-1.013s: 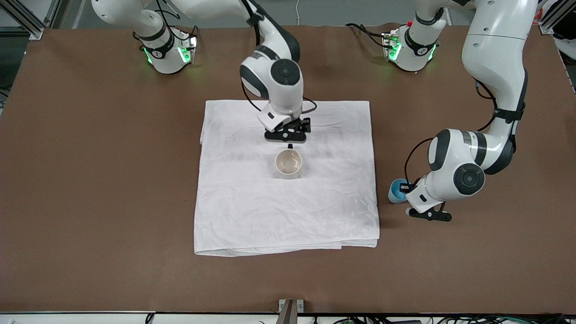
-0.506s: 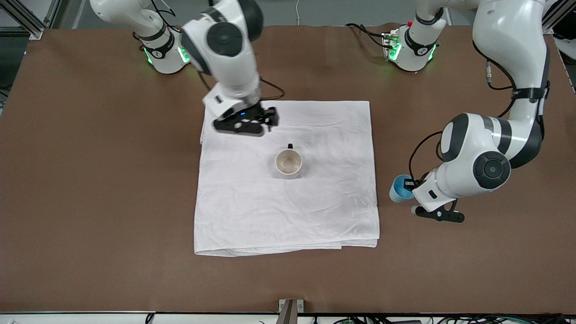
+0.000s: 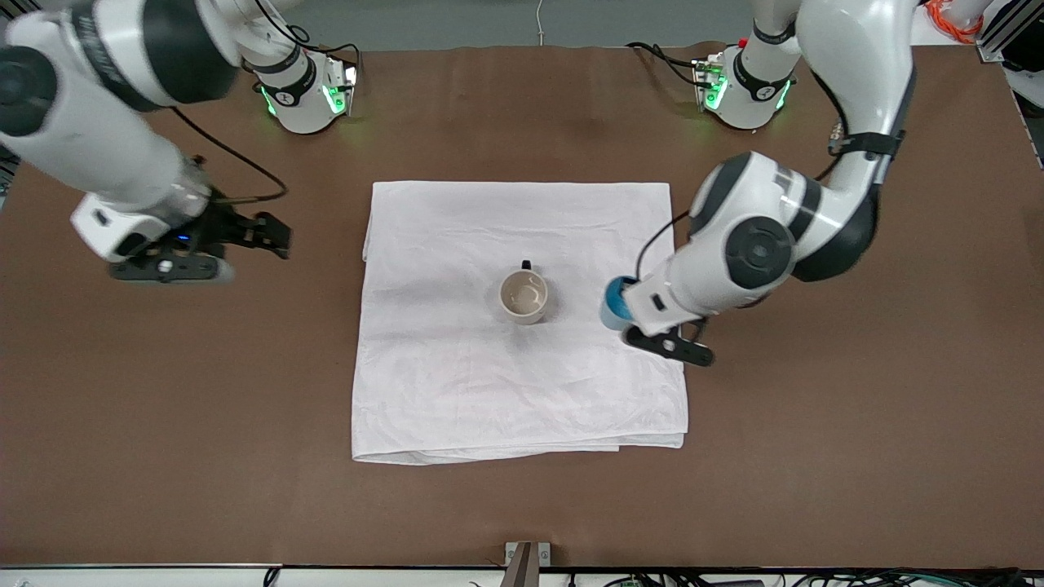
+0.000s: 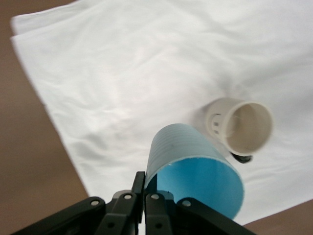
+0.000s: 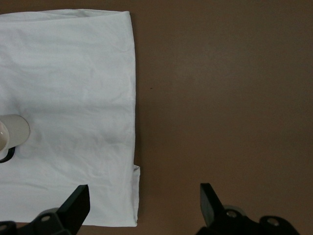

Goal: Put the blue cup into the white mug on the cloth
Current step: 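Move the blue cup over the white mug with the left gripper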

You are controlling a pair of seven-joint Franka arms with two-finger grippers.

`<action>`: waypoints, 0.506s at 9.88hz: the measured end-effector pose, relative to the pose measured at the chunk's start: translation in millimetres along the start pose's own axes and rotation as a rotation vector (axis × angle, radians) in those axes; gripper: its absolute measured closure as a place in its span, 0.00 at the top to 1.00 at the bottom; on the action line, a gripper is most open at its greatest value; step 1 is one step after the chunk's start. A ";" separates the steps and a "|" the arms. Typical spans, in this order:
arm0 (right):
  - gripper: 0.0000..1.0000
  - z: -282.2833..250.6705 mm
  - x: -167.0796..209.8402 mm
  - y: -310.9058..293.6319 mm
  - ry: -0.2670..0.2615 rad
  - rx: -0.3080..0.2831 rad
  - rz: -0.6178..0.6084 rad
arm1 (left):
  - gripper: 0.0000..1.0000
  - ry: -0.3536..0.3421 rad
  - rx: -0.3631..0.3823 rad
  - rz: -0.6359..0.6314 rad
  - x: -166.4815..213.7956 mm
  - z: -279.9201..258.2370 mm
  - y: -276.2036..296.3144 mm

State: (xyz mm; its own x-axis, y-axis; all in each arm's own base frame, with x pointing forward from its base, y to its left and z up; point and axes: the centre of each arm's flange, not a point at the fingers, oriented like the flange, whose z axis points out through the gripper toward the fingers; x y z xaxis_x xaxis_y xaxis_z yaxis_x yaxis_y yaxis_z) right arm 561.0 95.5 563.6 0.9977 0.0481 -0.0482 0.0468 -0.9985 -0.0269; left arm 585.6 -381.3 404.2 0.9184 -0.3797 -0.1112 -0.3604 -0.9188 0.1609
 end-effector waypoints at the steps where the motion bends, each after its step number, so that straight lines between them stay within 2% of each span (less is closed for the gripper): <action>1: 1.00 -8.6 -4.1 28.3 0.000 0.003 -0.026 | 0.04 -0.005 0.001 0.046 -1.7 10.4 38.7; 4: 1.00 -22.5 -15.3 120.6 0.008 0.013 -0.106 | 0.04 -0.039 0.031 0.133 -4.3 49.4 93.9; 5: 1.00 -23.7 -16.9 133.8 0.013 0.013 -0.111 | 0.04 -0.050 0.048 0.153 -6.2 60.4 103.0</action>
State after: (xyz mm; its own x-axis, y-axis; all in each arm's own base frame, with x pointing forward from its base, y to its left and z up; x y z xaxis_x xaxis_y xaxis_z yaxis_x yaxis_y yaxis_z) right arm 551.5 -39.5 584.5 0.9869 0.1584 -0.0311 0.1570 -0.9866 -0.0442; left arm 532.9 -480.1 362.2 0.8436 -0.5191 -0.1375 -0.5038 -0.8537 0.1323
